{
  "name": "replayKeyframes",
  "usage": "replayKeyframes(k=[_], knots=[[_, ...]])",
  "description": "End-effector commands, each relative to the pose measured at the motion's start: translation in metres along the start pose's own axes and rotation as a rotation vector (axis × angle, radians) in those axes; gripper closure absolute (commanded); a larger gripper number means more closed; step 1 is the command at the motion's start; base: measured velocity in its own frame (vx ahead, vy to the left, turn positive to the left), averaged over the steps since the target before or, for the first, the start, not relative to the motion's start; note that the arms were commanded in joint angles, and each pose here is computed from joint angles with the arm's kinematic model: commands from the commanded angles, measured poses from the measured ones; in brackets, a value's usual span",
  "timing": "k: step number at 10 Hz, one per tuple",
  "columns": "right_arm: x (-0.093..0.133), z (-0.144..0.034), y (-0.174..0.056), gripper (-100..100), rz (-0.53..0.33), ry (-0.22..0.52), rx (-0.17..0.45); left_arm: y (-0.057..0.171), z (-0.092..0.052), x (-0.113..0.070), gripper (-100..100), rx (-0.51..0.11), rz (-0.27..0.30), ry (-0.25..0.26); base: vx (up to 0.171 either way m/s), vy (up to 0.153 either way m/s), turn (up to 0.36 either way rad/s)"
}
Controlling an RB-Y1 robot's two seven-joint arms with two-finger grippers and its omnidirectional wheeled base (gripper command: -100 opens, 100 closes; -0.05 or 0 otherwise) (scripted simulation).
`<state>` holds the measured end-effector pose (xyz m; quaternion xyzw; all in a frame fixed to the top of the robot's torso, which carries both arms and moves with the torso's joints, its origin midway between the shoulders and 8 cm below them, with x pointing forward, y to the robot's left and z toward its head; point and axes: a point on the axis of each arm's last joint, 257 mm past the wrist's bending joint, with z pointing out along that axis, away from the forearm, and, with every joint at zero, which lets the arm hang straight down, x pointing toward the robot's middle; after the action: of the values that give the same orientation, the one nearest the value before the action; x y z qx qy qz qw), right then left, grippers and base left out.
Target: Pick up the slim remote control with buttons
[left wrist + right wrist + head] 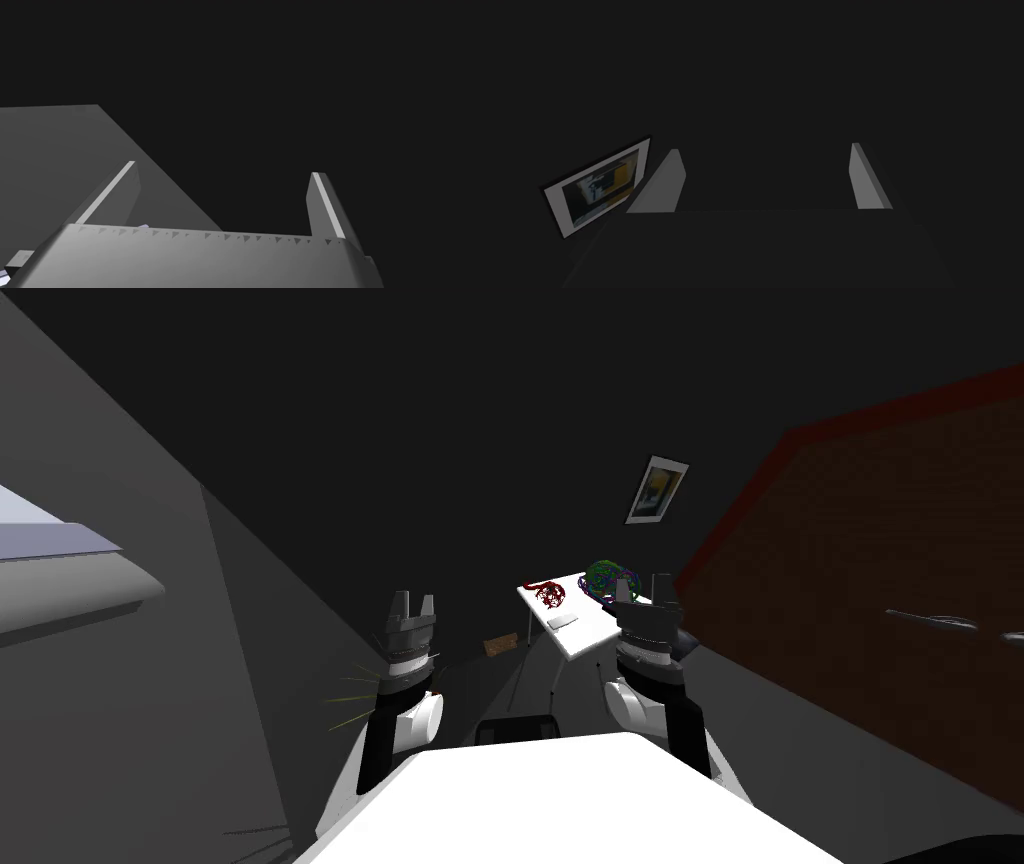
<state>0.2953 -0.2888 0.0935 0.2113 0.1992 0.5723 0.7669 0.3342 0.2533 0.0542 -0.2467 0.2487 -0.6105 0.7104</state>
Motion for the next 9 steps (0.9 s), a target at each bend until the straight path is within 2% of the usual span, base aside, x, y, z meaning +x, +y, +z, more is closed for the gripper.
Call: replayKeyframes(k=[1,4,9], knots=[[0.006,-0.001,-0.001,-100,-0.017,0.041,0.007,0.000,0.000,0.000,0,0.000,0.000,0.000,-0.003,0.043,0.034],[0.019,-0.010,-0.009,-100,-0.081,0.142,0.045,0.000,0.000,0.000,0,0.000,0.000,0.000,-0.003,0.122,0.043],[0.034,-0.048,-0.039,-100,-0.278,0.350,0.182,0.000,0.000,0.000,0,0.000,0.000,0.000,0.013,0.227,0.091]])
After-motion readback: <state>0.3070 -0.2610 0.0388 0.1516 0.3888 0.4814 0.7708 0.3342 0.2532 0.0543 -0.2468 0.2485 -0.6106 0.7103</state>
